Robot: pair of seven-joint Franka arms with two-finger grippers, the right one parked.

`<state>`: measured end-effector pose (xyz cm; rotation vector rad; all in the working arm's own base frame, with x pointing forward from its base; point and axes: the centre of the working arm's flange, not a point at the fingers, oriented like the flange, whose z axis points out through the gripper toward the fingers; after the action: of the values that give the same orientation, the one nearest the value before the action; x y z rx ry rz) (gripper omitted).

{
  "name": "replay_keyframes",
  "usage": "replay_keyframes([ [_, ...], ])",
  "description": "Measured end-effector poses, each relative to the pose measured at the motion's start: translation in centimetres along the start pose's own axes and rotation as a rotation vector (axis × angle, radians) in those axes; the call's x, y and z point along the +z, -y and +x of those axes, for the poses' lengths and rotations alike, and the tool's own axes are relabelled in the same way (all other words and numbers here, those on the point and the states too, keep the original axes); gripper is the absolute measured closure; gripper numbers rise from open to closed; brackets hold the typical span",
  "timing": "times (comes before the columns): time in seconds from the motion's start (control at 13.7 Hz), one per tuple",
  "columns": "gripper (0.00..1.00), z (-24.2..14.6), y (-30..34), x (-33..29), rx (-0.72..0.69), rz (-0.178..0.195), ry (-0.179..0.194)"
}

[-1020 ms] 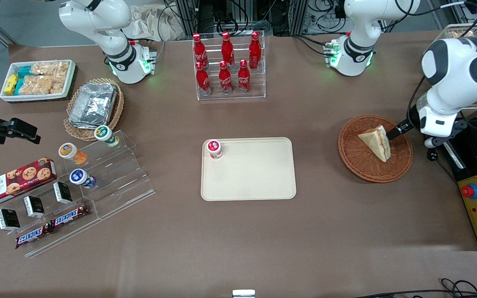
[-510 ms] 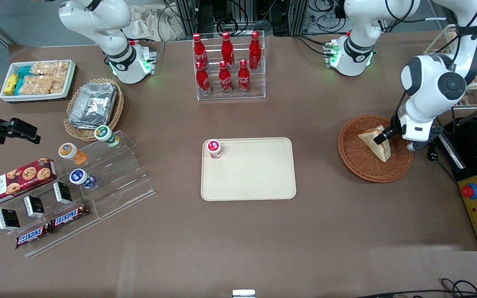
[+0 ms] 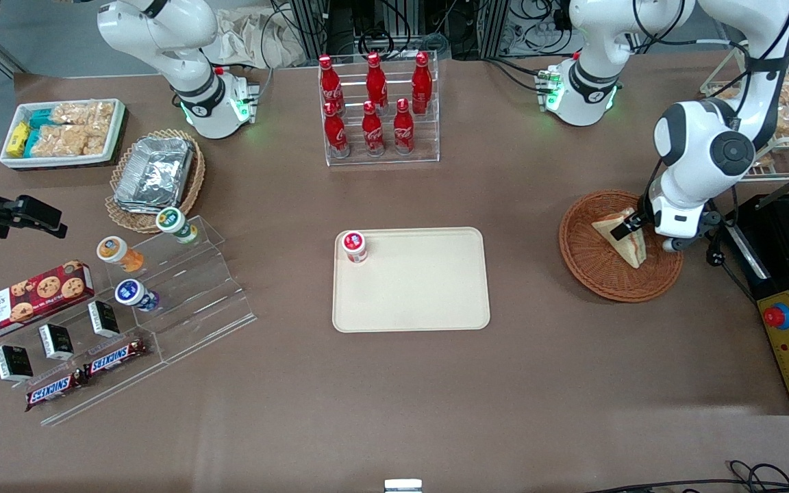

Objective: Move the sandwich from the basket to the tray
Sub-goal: 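Lower the open left gripper around the sandwich and close it, then lift the sandwich out of the basket with the left gripper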

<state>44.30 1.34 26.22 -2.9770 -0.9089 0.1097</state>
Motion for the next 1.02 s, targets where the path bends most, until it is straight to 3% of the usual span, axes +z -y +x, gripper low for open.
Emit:
replay_keyframes([
  [0.29,0.04,-0.1,0.1,1.7,0.0,0.011,0.012],
  [0.66,0.58,0.0,0.1,2.0,0.0,0.013,0.013],
  [0.87,0.66,0.1,-0.1,1.8,0.014,0.012,0.006],
  [1.02,0.74,0.1,-0.5,1.1,0.062,0.038,-0.004],
])
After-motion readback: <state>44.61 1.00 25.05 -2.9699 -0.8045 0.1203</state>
